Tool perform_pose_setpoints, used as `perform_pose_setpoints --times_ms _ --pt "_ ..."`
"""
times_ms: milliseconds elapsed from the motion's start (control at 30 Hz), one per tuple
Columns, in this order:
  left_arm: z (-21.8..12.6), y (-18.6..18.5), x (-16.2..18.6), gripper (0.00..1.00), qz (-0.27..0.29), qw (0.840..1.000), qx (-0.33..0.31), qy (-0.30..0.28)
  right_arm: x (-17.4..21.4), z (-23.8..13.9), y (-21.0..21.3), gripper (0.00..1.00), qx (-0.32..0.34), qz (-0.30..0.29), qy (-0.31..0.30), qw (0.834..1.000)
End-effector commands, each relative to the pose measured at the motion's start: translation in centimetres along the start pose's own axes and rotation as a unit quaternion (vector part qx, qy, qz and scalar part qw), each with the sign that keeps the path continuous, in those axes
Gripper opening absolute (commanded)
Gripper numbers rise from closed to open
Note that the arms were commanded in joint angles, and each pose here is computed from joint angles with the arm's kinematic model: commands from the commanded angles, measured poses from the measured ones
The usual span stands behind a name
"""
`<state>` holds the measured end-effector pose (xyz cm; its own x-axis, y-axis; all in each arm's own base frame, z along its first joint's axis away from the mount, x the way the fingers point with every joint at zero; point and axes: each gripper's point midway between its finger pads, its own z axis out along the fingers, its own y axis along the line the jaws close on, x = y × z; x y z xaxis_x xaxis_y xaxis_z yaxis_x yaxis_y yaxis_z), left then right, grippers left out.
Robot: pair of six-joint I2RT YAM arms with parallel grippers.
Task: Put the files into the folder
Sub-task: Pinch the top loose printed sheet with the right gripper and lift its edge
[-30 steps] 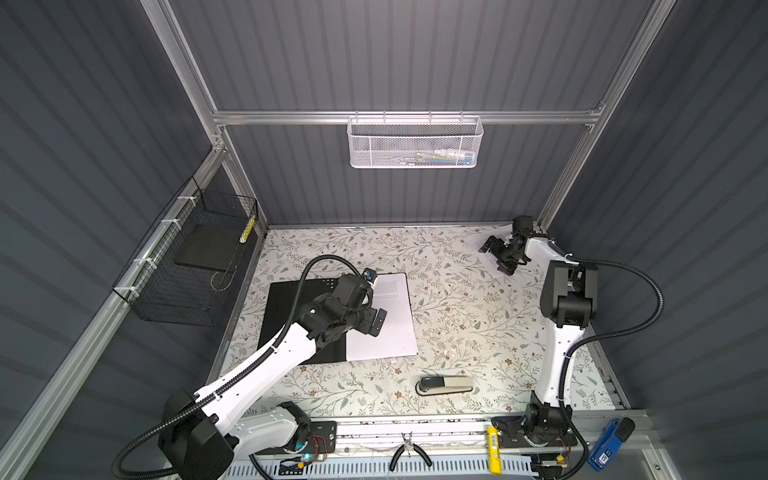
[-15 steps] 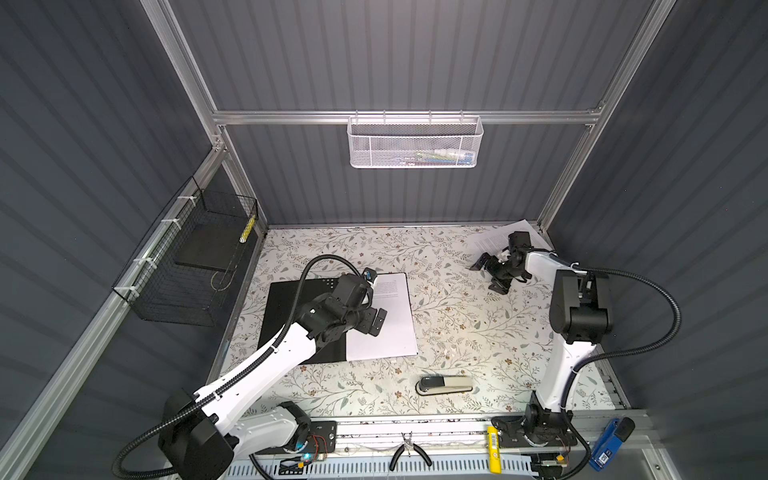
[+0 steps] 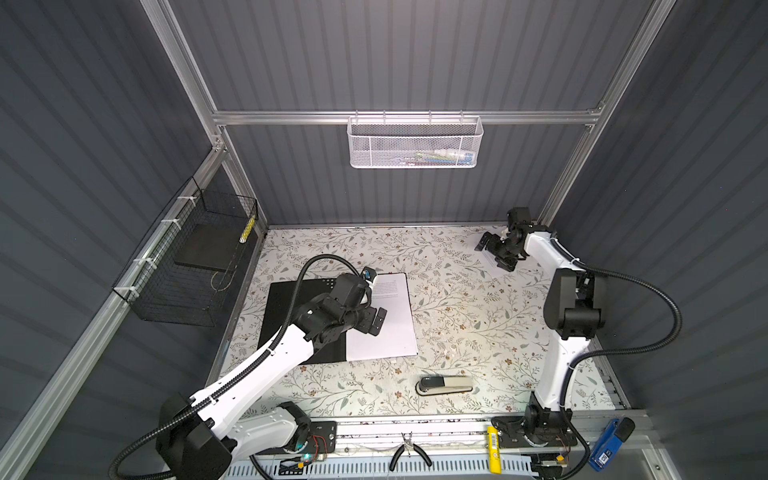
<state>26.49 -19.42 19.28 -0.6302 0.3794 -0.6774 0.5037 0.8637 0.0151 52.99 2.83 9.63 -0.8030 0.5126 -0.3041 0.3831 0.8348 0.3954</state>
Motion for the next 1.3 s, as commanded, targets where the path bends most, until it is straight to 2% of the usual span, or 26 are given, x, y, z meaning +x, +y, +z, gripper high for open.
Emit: perform_pose_setpoints --times_ms 0,200,400,567,900,1033,1267 --pt "-1.0 0.3 -0.9 1.0 -0.011 1.0 -0.001 -0.014 0.7 1.8 -3.5 0.99 0.098 -0.008 0.039 0.994" --pt "-1.0 0.2 -0.9 1.0 -0.01 1.0 0.001 -0.013 -0.9 4.1 -4.0 0.99 0.114 0.003 0.04 0.993" --pt "-1.1 0.3 -1.0 1.0 -0.011 1.0 -0.001 -0.016 0.8 5.8 -3.9 0.99 0.101 0.046 0.077 0.991" --pt "-1.7 0.6 -1.4 1.0 -0.012 1.0 -0.008 -0.028 2.5 5.5 -4.4 0.99 0.119 0.077 0.09 0.986" --pt "-2.6 0.5 -2.1 1.0 -0.023 0.999 -0.002 -0.044 6.5 4.0 -3.6 0.99 0.074 0.085 0.104 0.988" --pt "-3.1 -0.1 -2.8 1.0 -0.032 0.998 0.017 -0.055 10.0 3.3 -3.3 0.99 0.061 0.07 0.128 0.987" --pt "-3.5 -1.2 -3.8 1.0 -0.038 0.996 0.048 -0.06 19.0 1.5 -2.3 0.99 0.027 0.014 0.174 0.984"
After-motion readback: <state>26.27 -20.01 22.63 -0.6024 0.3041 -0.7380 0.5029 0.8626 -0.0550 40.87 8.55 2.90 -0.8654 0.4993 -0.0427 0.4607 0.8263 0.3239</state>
